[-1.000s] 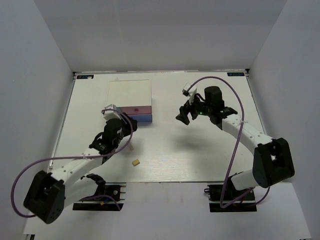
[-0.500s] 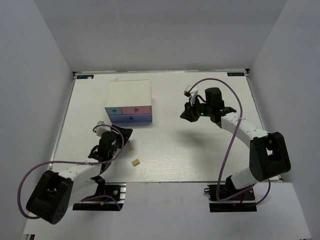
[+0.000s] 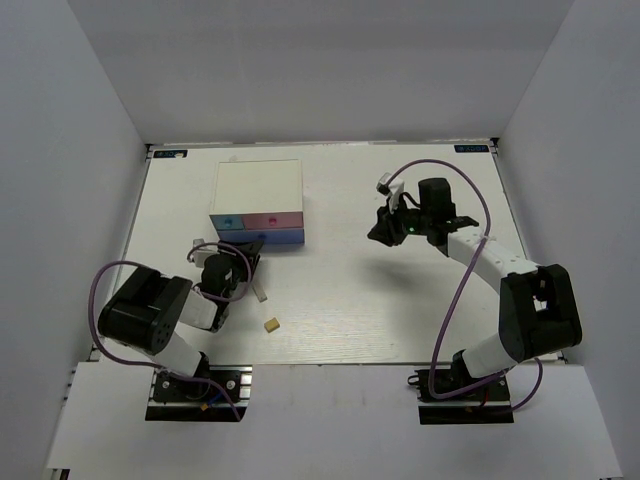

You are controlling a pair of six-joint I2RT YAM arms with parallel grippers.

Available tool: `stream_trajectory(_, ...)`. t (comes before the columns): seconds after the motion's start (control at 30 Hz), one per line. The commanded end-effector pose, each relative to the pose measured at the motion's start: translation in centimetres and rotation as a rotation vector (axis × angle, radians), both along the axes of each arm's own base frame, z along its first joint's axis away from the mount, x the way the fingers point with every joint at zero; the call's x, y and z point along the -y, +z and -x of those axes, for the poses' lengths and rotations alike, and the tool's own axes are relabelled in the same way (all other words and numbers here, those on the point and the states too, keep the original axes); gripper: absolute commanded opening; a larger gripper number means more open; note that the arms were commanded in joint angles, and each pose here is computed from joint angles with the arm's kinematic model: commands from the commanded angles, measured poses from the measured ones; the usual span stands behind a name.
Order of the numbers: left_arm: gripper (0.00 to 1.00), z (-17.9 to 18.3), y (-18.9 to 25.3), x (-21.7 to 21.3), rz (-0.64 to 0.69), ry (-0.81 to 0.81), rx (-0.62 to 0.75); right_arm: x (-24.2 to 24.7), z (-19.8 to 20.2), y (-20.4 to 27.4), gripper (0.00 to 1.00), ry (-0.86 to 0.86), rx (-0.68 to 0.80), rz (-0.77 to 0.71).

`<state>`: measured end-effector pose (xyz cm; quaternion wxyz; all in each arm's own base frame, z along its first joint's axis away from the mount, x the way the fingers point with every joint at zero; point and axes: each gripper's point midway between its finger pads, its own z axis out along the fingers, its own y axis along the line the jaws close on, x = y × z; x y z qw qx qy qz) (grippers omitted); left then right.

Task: Sort the stationery into containers
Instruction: Open the drawer in the storage box.

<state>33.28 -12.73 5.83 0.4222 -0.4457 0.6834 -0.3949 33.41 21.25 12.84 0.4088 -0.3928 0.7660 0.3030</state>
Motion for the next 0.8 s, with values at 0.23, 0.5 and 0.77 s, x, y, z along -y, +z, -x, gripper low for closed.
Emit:
stream_trajectory(0.23, 0.57, -3.3, 2.4, -0.2, 0.087, 0.035, 0.126, 0.7, -0.2, 0.3, 0.31, 0.006, 0.012, -0.017)
stream_trajectory(0.5, 0.51, -4.2, 1.6, 0.1, 0.08, 0.036, 0.103, 1.0, -0.5, 0.3, 0.31, -0.001, 0.006, -0.015)
stream_trajectory(0.77, 0.47, -4.8, 0.4, 0.6, 0.089, 0.021, 0.085, 1.1, -0.8, 0.3, 0.31, -0.002, 0.002, -0.018)
